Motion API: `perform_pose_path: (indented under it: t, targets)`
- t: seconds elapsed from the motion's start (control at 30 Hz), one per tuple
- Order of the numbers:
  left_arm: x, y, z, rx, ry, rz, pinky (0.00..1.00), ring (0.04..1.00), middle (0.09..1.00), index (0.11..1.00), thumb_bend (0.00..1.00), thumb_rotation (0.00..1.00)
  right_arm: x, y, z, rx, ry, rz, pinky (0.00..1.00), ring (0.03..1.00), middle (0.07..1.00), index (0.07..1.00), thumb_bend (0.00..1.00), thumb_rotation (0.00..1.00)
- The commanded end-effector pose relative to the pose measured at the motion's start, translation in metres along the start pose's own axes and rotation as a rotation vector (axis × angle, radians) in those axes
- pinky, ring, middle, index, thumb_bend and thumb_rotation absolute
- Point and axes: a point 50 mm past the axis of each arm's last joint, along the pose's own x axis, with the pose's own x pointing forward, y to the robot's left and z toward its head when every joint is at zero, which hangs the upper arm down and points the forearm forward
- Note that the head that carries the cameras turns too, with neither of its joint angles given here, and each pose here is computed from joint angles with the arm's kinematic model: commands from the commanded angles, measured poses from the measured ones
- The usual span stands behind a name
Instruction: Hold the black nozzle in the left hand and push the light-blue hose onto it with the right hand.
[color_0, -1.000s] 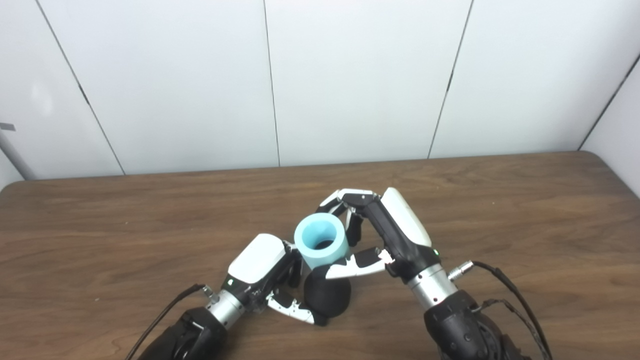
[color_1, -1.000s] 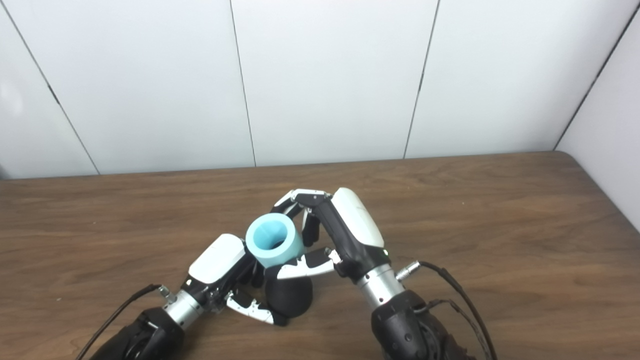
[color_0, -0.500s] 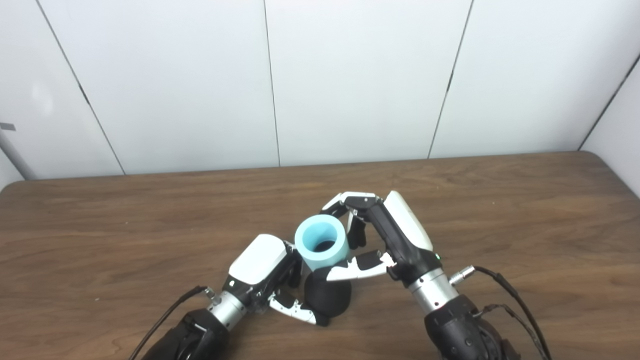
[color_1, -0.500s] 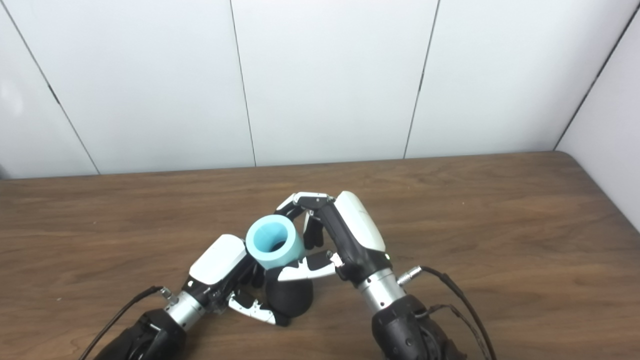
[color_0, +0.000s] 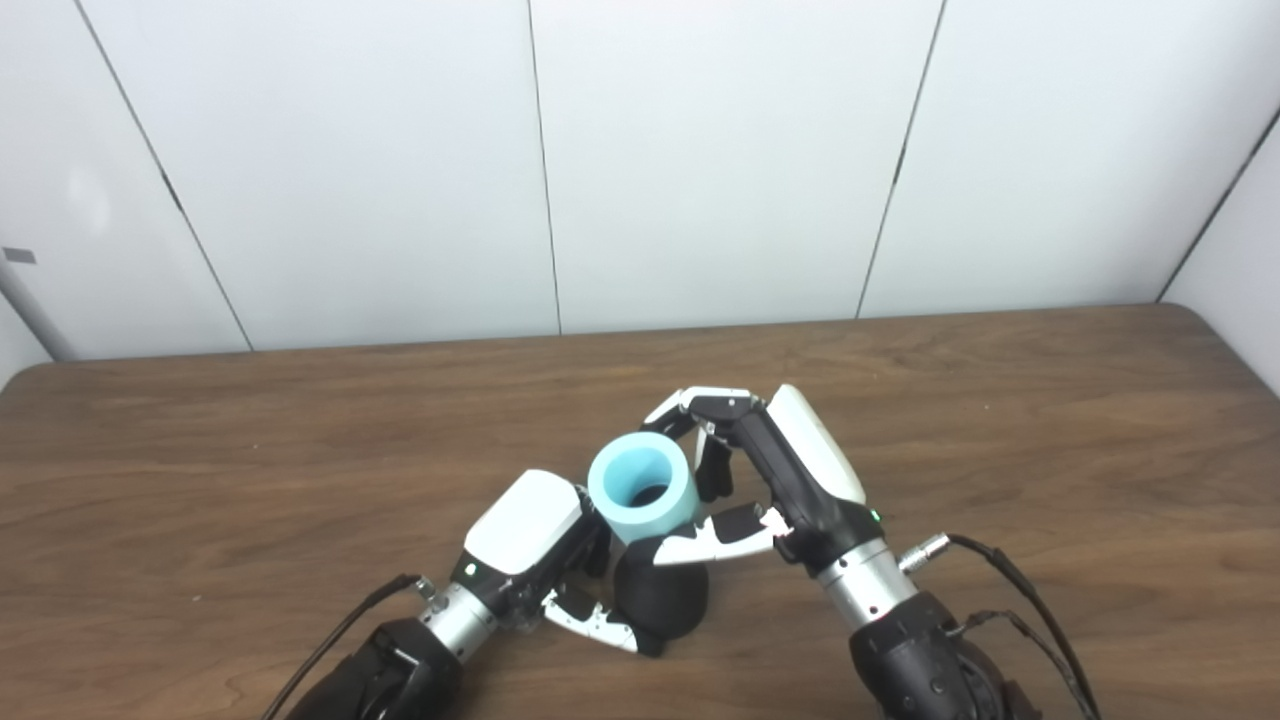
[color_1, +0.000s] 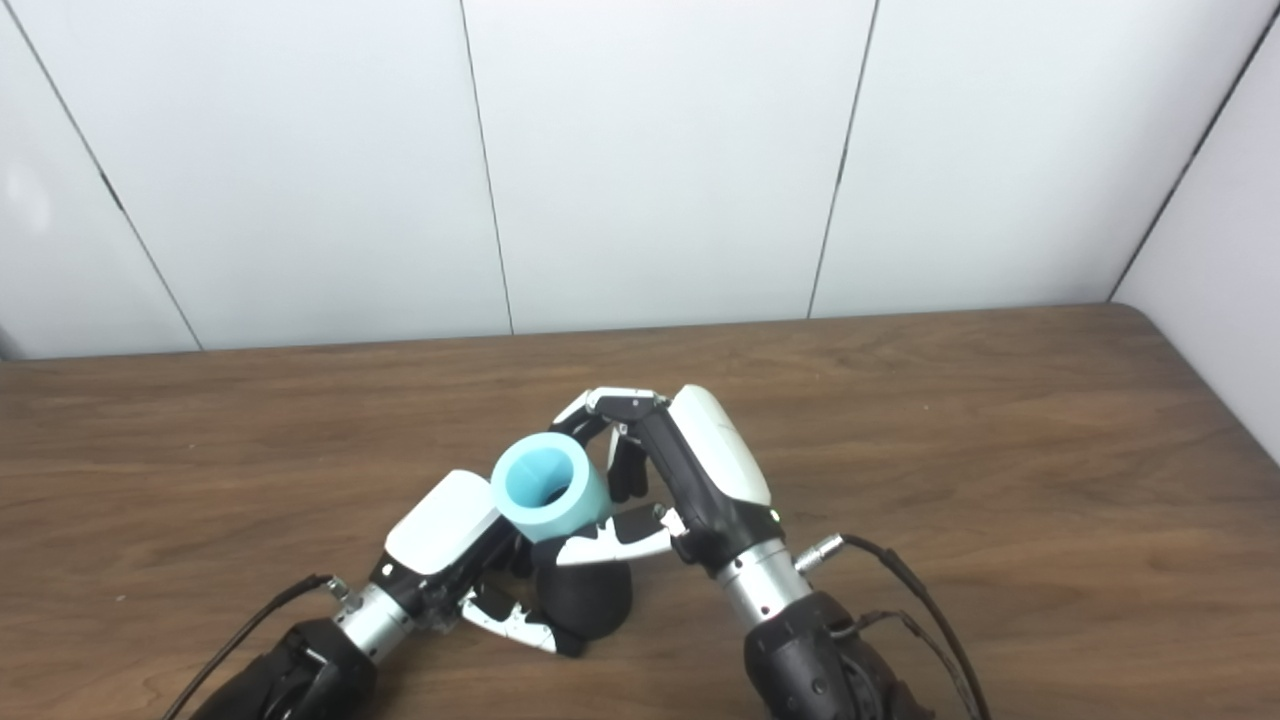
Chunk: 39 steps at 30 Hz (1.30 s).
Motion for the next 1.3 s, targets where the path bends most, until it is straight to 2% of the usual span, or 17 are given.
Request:
perform_pose_path:
  t: [0.0,0.13,0.17,0.27,0.53,0.63,0.73,0.83,1.07,1.27]
  targets:
    - [-0.049,-0.081,0.019,-0.118,0.052,-0.200,0.26,0.325,0.405,0.520,0.51,0.00,0.004,-0.005,0.005,-0.015,-0.037,-0.014,0.14,0.208,0.472,0.483,0.53,0.00]
    - [-0.050,-0.081,0.019,-0.115,0.053,-0.201,0.30,0.355,0.421,0.523,0.52,0.00,0.003,-0.005,0.004,-0.009,-0.034,-0.018,0.15,0.213,0.473,0.482,0.53,0.00]
    - [-0.050,-0.081,0.019,-0.115,0.053,-0.199,0.29,0.349,0.418,0.523,0.52,0.00,0.002,-0.004,0.004,-0.009,-0.034,-0.020,0.15,0.215,0.444,0.509,0.52,0.00]
    - [-0.051,-0.081,0.018,-0.114,0.057,-0.201,0.28,0.343,0.417,0.523,0.52,0.00,0.001,-0.004,0.003,-0.009,-0.028,-0.023,0.13,0.194,0.469,0.485,0.53,0.00]
    - [-0.052,-0.081,0.017,-0.099,0.059,-0.200,0.28,0.339,0.412,0.523,0.52,0.00,-0.002,-0.004,0.000,0.000,-0.020,-0.034,0.15,0.217,0.474,0.483,0.53,0.00]
    - [-0.052,-0.080,0.017,-0.092,0.056,-0.200,0.30,0.357,0.420,0.525,0.52,0.00,-0.004,-0.004,-0.001,0.004,-0.018,-0.044,0.15,0.216,0.421,0.531,0.52,0.00]
    - [-0.052,-0.080,0.016,-0.086,0.056,-0.201,0.28,0.344,0.416,0.524,0.52,0.00,-0.006,-0.003,-0.003,0.001,-0.013,-0.063,0.13,0.195,0.467,0.488,0.53,0.00]
    - [-0.052,-0.080,0.016,-0.085,0.060,-0.202,0.28,0.339,0.413,0.525,0.51,0.00,-0.008,-0.002,-0.006,0.009,-0.006,-0.080,0.12,0.173,0.471,0.483,0.53,0.00]
    - [-0.053,-0.081,0.016,-0.083,0.065,-0.204,0.30,0.363,0.425,0.525,0.52,0.00,-0.011,-0.004,-0.008,0.000,0.010,-0.101,0.13,0.195,0.473,0.483,0.53,0.00]
    - [-0.053,-0.081,0.016,-0.082,0.065,-0.203,0.28,0.340,0.415,0.524,0.52,0.00,-0.012,-0.006,-0.010,0.047,0.027,-0.124,0.10,0.160,0.471,0.483,0.53,0.00]
